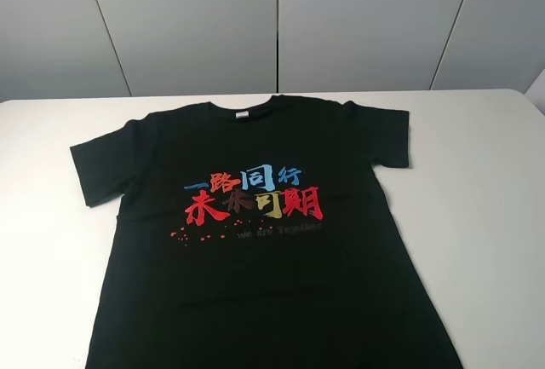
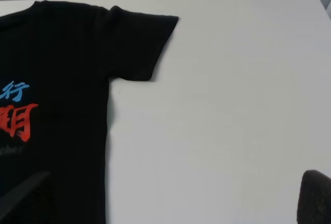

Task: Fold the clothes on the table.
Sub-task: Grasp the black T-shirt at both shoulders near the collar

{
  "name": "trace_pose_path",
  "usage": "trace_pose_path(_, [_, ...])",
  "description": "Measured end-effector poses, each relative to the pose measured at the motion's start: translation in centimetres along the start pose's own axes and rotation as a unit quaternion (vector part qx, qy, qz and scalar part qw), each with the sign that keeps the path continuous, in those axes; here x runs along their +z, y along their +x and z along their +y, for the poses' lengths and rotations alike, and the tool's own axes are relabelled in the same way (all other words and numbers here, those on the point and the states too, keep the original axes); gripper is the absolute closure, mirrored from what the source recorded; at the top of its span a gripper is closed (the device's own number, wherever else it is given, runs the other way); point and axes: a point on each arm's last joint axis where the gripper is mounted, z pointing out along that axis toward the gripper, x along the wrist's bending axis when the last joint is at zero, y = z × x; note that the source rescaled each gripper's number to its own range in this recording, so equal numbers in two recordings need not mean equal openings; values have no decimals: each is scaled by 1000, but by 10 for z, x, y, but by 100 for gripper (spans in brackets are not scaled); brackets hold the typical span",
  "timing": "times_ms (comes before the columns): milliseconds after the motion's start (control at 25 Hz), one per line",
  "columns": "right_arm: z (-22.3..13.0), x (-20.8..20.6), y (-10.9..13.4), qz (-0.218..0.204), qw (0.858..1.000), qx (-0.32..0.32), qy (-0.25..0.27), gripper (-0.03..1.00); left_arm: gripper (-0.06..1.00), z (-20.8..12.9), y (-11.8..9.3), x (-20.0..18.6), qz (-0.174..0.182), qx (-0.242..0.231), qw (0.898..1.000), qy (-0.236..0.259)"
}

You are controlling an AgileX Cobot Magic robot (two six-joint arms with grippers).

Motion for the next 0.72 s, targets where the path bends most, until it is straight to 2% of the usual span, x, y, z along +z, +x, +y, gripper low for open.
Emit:
trace_pose_path(200, [29, 10, 1, 0, 999, -12, 35, -3, -6, 38, -1, 22, -3, 34, 997, 71])
trace_pose_path(360, [53, 29, 5, 24, 995, -45, 82, -3, -6, 73, -2, 55, -18, 77, 988, 136])
trace_pose_path(520, [76, 53, 15, 81, 984, -90, 130, -3, -6, 99, -7, 99, -69, 127, 970, 198])
trace_pose_path(720, [105, 97, 22, 139, 957, -168, 191, -3, -6, 115, -16, 154, -164, 199, 935, 243])
